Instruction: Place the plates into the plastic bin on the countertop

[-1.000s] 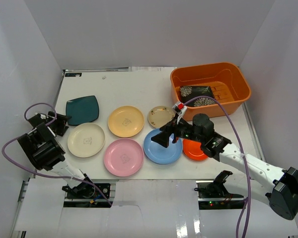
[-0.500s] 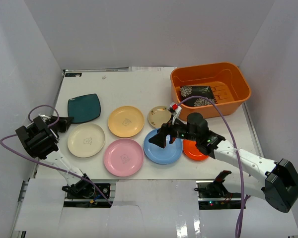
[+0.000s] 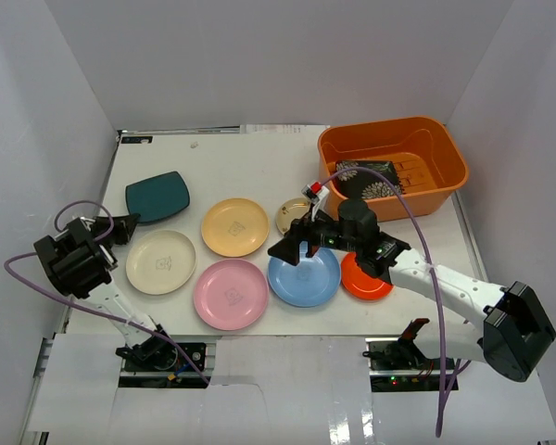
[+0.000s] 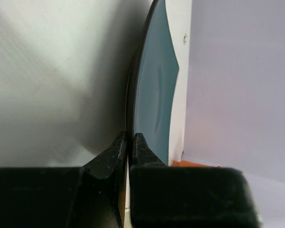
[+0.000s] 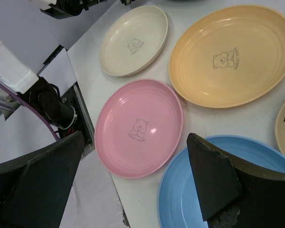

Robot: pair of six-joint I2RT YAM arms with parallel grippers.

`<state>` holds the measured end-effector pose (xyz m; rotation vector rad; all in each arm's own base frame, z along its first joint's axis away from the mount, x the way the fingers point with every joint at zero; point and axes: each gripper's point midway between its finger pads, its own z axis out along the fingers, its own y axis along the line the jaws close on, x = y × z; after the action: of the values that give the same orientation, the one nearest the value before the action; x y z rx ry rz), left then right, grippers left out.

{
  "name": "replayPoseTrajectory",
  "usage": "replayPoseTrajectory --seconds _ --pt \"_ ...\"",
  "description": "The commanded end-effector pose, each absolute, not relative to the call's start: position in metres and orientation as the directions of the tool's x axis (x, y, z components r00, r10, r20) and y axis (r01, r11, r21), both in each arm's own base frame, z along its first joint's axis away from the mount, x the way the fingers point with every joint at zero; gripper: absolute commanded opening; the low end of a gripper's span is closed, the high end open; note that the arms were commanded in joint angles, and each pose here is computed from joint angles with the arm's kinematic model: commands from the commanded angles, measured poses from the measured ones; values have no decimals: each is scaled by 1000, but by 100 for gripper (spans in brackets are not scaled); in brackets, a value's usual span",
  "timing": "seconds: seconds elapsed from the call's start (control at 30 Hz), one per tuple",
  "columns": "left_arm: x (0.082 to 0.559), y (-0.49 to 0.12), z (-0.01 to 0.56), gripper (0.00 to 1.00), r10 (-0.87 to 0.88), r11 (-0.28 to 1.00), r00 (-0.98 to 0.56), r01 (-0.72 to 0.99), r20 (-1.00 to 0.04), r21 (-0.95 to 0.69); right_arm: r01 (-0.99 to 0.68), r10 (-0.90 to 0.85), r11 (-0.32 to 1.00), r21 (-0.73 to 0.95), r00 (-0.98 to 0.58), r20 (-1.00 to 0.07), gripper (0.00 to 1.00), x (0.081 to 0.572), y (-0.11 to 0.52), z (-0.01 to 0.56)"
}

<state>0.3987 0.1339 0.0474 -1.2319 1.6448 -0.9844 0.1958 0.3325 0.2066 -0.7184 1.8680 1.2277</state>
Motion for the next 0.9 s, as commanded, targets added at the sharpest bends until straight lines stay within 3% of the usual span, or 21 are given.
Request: replayPoseTrajectory --seconds 0.0,0.33,0.6,0.87 --pt "419 131 129 0 -957 264 -162 -125 -243 -956 -818 4 349 457 -486 -874 95 205 344 240" --pt "429 98 227 0 -941 272 -172 128 -291 -954 -782 74 305 543 -549 -833 98 216 366 255" --pt "393 -48 251 0 -843 310 -390 209 -370 -927 -700 160 480 529 -524 -837 90 280 369 288" --pt "351 -102 283 0 -790 281 -469 295 -395 -913 -553 257 634 541 -508 -822 90 318 302 282"
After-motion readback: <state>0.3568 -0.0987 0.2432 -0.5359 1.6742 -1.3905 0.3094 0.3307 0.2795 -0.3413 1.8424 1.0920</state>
